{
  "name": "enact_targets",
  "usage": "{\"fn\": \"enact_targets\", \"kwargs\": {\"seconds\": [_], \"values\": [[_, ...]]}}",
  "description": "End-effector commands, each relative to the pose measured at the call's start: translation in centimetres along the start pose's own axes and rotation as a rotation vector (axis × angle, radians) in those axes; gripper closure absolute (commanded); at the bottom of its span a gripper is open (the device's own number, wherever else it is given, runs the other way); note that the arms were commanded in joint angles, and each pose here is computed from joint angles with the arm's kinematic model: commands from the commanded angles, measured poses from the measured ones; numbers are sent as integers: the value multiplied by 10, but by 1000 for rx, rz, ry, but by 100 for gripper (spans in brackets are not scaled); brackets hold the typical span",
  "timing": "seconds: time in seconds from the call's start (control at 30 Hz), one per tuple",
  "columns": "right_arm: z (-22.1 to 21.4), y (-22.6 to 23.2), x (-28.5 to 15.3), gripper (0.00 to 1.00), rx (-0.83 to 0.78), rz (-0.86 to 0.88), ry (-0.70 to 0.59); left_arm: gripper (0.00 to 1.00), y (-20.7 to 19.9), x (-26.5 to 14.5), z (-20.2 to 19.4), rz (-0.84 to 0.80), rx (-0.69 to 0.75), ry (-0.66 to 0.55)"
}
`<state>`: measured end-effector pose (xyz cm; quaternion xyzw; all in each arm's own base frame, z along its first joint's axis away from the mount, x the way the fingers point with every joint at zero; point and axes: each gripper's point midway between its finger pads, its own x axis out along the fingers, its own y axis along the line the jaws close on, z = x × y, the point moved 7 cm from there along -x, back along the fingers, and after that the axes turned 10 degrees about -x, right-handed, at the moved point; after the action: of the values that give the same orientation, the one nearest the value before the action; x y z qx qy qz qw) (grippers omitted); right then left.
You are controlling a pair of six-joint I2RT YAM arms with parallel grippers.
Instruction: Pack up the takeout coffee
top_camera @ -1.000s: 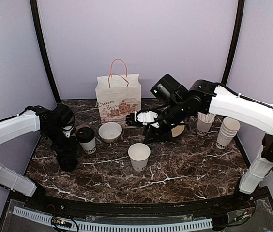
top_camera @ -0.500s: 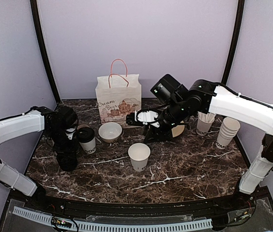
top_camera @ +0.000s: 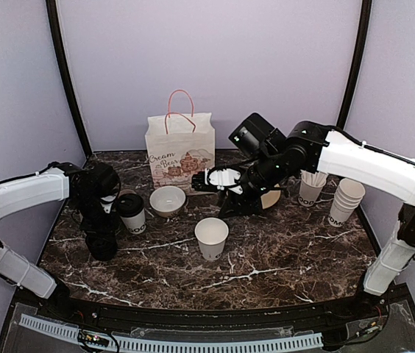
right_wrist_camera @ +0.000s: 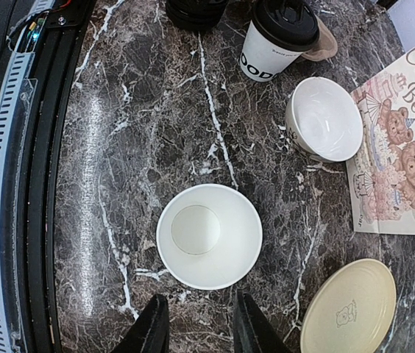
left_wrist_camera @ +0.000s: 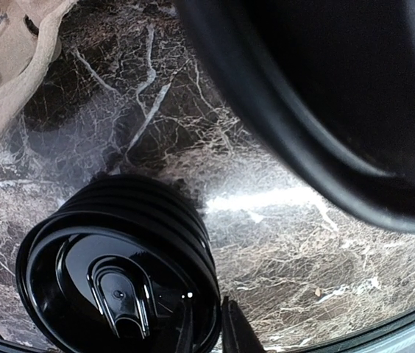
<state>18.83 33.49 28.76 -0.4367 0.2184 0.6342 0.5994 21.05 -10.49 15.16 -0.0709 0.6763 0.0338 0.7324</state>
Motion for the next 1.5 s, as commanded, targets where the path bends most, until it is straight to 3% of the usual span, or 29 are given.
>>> {"fn": "enact_targets", "kwargs": {"seconds": [0.0, 0.3, 0.6, 0.73, 0.83, 1.03, 1.07, 1.13, 1.27, 1.47], "values": [[-1, -2, -1, 71, 15, -3, -8, 83, 3, -1, -3, 44, -3, 14], [2, -4, -4, 71, 8, -10, -13, 94, 1, -38, -3, -2, -5, -44], [6, -6, -3, 71, 8, 0, -16, 95, -3, -81, -6, -116, 3, -124], [11, -11, -10, 71, 25, -1, -60, 95, -31, -123, 2, -393, 86, -224], [19, -27, -31, 71, 86, 18, -190, 97, -57, -164, 14, -639, 164, -356], [19, -80, -81, 28, 305, 23, -570, 97, -95, -223, 25, -1042, 309, -485], [18, -84, -86, 23, 334, 44, -620, 97, -100, -225, 24, -1096, 318, -464], [21, -93, -91, 17, 388, 103, -700, 97, -109, -243, 29, -1230, 373, -543], [31, -104, -88, 14, 476, 261, -818, 97, -119, -260, 28, -1410, 457, -598], [44, -118, -81, 2, 587, 468, -939, 97, -130, -262, 22, -1516, 535, -611]]}}
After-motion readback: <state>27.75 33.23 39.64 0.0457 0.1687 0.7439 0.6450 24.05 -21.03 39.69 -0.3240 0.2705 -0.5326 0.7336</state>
